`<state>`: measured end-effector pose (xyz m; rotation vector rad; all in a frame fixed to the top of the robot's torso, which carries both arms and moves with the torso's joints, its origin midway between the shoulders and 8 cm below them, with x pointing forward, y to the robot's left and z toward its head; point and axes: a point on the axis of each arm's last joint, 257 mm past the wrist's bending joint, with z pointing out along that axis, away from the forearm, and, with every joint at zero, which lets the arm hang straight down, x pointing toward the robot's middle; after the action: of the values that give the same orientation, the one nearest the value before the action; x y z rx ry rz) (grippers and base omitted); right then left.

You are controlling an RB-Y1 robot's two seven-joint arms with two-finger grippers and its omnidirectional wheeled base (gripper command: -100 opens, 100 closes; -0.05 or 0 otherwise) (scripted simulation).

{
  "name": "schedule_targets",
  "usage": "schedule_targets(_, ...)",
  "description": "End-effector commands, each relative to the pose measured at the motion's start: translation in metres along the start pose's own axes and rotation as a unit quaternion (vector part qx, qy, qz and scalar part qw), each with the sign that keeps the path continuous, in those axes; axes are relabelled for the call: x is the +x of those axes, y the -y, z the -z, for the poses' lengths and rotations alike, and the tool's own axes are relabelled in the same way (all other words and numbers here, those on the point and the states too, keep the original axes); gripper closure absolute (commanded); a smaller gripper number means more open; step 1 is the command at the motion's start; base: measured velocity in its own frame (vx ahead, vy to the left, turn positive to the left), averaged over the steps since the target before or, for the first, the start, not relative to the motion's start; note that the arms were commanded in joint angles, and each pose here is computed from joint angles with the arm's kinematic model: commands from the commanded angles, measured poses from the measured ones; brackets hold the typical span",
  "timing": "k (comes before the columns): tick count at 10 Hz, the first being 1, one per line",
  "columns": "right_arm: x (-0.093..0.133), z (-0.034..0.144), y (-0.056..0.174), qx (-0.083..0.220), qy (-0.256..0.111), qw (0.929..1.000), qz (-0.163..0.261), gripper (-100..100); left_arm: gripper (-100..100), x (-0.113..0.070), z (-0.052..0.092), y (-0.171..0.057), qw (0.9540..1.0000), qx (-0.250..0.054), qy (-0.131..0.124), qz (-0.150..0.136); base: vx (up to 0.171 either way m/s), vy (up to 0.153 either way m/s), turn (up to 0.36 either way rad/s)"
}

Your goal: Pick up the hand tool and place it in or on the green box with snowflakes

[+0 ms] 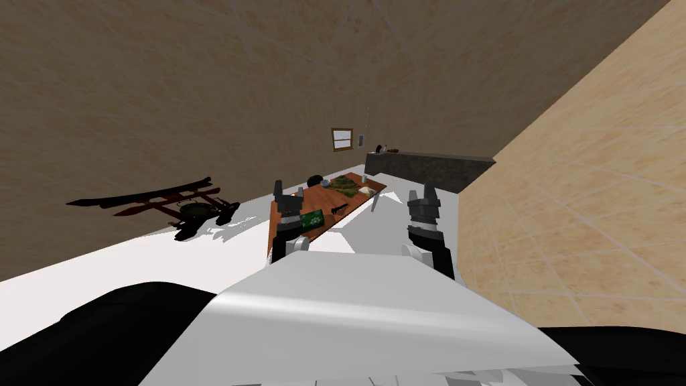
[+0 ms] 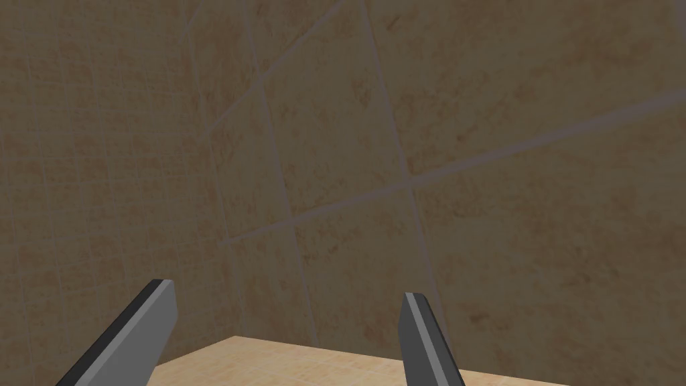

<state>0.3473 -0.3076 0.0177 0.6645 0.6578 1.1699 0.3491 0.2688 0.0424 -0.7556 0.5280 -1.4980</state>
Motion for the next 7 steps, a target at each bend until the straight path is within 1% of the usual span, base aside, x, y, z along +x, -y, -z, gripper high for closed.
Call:
schedule_targets(1,0.0,0.0,0.0,0.0,0.0,1.0,0.0,0,-100,0.0,0.003,-0.007,0.9998,-0.016,-0.014,-0.005,0.011,-0.007,-0.04)
schedule_targets(2,0.0,0.0,0.0,0.0,0.0,1.0,0.0,0,-100,-0.002,0.005,-0.014,0.9993,-0.03,-0.022,-0.008,0.021,-0.015,-0.074)
schedule_targets(4,0.0,0.0,0.0,0.0,0.0,1.0,0.0,0,-100,-0.012,0.012,-0.032,0.9971,-0.069,-0.029,-0.01,0.035,-0.019,-0.076)
schedule_targets(6,0.0,0.0,0.0,0.0,0.0,1.0,0.0,0,-100,-0.029,0.023,-0.054,0.9926,-0.119,-0.025,-0.007,0.043,-0.024,-0.115)
schedule_targets(7,0.0,0.0,0.0,0.0,0.0,1.0,0.0,0,-100,-0.029,0.023,-0.054,0.9925,-0.119,-0.025,-0.007,0.032,-0.014,-0.031)
